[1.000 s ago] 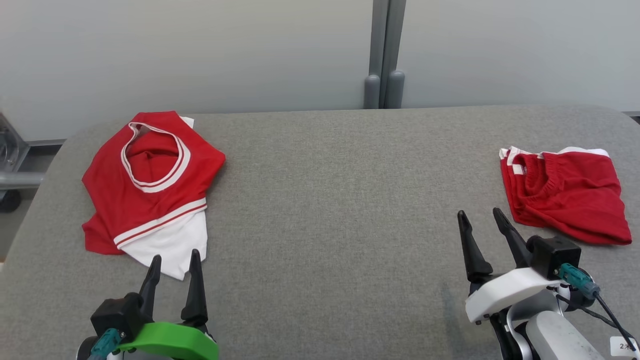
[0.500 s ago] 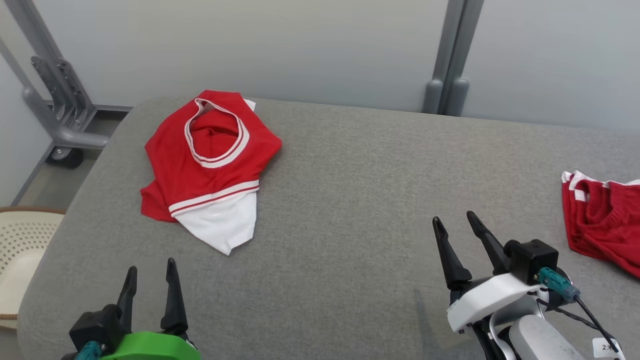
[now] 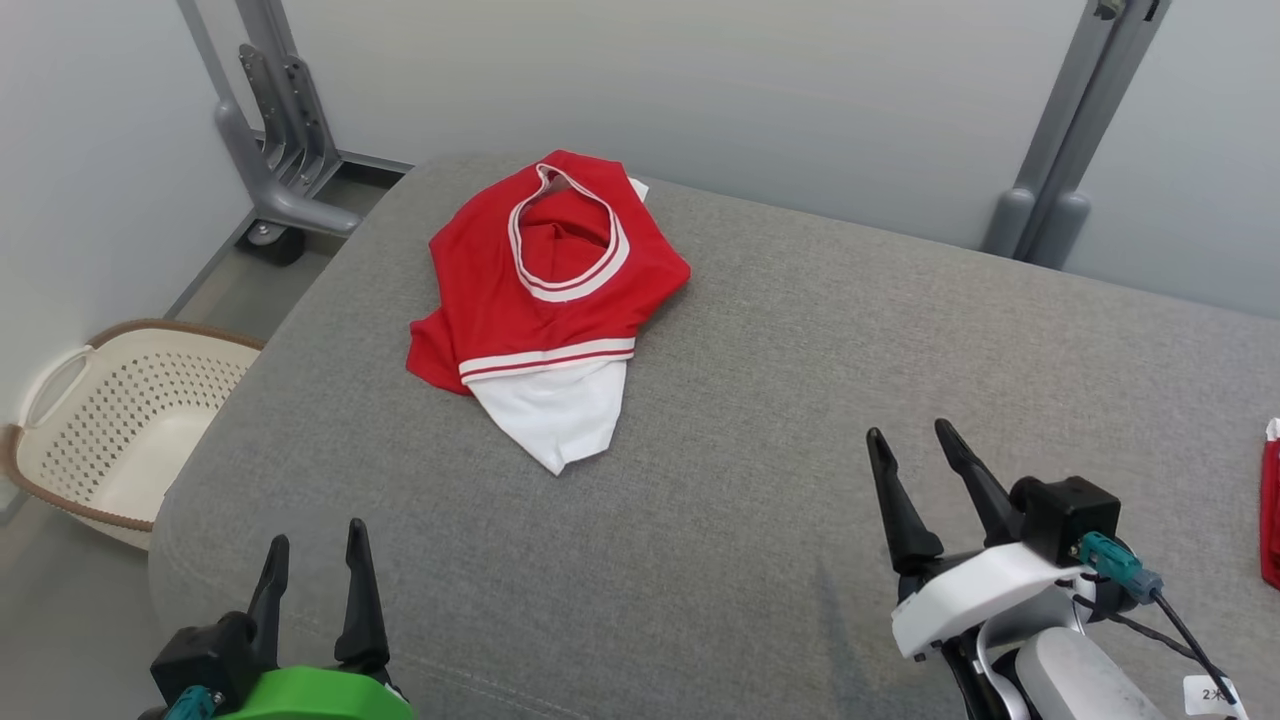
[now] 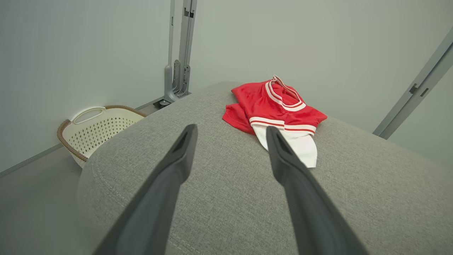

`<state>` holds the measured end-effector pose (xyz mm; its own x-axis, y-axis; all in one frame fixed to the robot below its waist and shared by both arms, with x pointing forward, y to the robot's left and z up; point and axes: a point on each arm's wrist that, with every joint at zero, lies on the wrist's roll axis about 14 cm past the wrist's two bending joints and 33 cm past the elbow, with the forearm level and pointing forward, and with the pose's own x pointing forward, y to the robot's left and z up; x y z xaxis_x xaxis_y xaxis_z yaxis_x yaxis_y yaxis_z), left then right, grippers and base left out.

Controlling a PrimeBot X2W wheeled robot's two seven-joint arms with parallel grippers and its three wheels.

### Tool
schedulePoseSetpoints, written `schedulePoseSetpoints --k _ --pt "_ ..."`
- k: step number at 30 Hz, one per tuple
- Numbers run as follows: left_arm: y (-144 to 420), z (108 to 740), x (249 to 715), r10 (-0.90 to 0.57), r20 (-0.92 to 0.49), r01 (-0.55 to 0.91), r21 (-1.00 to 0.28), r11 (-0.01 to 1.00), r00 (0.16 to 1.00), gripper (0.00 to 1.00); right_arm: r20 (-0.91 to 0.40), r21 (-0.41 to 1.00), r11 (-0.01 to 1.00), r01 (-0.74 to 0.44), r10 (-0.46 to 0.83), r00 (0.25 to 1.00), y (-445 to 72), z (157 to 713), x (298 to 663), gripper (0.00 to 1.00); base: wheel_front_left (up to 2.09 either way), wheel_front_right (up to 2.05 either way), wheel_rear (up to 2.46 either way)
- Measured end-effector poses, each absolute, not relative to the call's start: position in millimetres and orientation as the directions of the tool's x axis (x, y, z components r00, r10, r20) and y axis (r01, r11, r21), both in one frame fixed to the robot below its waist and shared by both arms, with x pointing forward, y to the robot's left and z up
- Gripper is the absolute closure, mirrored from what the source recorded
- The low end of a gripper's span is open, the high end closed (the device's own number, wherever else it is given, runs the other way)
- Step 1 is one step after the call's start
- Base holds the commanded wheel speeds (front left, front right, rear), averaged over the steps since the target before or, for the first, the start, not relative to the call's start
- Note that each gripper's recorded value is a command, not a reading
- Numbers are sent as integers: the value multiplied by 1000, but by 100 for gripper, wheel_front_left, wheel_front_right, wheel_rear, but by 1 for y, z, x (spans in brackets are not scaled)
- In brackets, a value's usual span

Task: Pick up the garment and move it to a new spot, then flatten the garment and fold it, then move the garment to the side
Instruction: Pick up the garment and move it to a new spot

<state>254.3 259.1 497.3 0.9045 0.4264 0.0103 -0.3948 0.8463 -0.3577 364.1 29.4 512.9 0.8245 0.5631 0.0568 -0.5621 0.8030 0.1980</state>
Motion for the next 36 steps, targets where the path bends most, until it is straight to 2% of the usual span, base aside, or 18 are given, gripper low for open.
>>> schedulePoseSetpoints --k 10,18,25,29,36 --pt "251 502 273 386 19 -355 -351 866 922 0 42 199 825 -529 532 846 14 507 368 0 0 0 0" --pt "248 551 334 317 153 -254 -333 908 936 0 76 178 866 -466 460 884 -18 515 387 0 0 0 0" --pt "242 588 397 216 211 -166 -232 959 953 0 113 136 903 -409 396 911 -51 527 410 0 0 0 0" --pt "251 586 432 227 168 -180 -256 950 959 0 131 111 919 -378 364 922 -69 532 421 0 0 0 0" --pt "269 534 467 272 -15 -266 -264 927 962 0 135 84 938 -336 323 937 -90 534 434 0 0 0 0"
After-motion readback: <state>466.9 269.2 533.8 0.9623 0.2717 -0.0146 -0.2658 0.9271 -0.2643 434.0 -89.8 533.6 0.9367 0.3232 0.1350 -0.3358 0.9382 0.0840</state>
